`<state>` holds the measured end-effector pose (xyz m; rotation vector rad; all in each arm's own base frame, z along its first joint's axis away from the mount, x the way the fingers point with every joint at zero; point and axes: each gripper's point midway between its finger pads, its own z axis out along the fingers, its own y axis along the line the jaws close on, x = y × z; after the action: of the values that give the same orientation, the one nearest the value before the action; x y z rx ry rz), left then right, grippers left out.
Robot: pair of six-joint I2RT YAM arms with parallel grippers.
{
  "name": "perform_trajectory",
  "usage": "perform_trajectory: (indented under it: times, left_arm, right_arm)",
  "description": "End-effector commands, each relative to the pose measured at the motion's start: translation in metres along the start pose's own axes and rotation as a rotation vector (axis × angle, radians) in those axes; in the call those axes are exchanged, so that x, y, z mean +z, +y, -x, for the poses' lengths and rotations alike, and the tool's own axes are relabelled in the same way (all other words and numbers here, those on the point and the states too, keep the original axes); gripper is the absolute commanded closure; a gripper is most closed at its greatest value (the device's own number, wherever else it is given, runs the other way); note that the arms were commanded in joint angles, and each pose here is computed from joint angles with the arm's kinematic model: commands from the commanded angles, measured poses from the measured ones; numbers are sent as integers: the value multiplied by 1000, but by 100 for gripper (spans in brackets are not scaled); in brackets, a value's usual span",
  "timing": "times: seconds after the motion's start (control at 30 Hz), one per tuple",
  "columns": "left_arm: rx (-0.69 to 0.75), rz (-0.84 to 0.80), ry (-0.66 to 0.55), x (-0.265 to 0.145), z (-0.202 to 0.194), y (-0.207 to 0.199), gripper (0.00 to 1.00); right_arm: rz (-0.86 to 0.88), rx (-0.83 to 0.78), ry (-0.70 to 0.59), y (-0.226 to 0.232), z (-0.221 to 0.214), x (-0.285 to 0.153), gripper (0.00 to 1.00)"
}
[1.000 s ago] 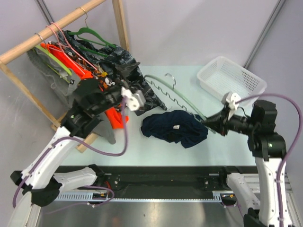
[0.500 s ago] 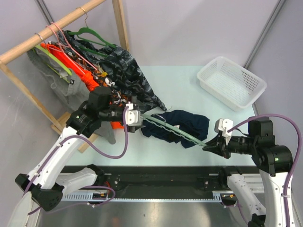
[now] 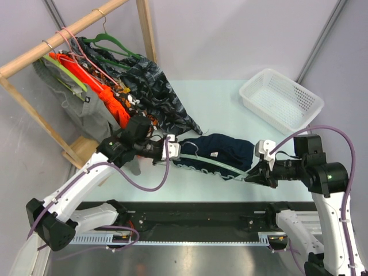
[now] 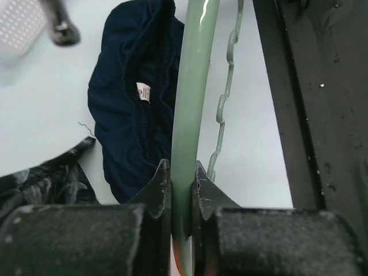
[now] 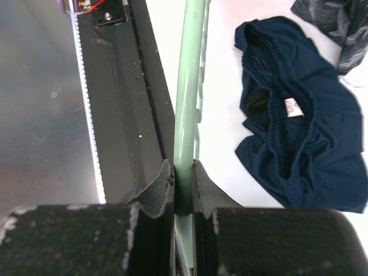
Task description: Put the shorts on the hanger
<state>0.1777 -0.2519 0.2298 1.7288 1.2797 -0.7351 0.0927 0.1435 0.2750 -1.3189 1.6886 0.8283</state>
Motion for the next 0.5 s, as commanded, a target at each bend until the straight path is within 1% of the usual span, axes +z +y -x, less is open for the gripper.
perform_trajectory:
  times: [0.0, 0.07, 0.1, 0.17, 0.2, 0.23, 0.27, 0.3, 0.33, 0.4, 0.47]
  left_arm:
    - [-147, -29, -47, -3, 12, -17, 100]
    - [-150, -11, -72, -7, 19, -18, 100]
    - [-160, 18, -78, -7, 20, -12, 100]
    - [-203, 83, -58, -7, 17, -1, 99]
    - [-199, 94, -51, -6, 16, 3, 99]
    - [-185, 103, -46, -5, 19, 6, 100]
    - [-192, 112, -28, 0, 15, 11, 100]
    - [-186, 140, -7, 2, 13, 17, 100]
    - [-161, 130, -9, 4, 19, 18, 100]
    - [-151, 140, 33, 13, 14, 24, 100]
    - [-103, 131, 55, 21, 17, 24, 100]
  right_arm:
    - [29, 62, 3, -4, 5, 2, 95]
    - [-4, 111, 19, -18, 5, 5, 69]
    - [-22, 187, 28, -25, 4, 8, 45]
    - [-95, 191, 2, -48, 14, 9, 23]
    - [-106, 190, -11, -52, 20, 9, 15]
    - [-103, 169, -25, -55, 25, 10, 3]
    - [-82, 159, -36, -54, 30, 13, 1]
    - [-63, 168, -34, -57, 33, 19, 0]
    - [-37, 161, -40, -57, 42, 28, 1]
    - [-33, 158, -3, -68, 46, 40, 3]
    - [-49, 116, 3, -75, 55, 49, 4]
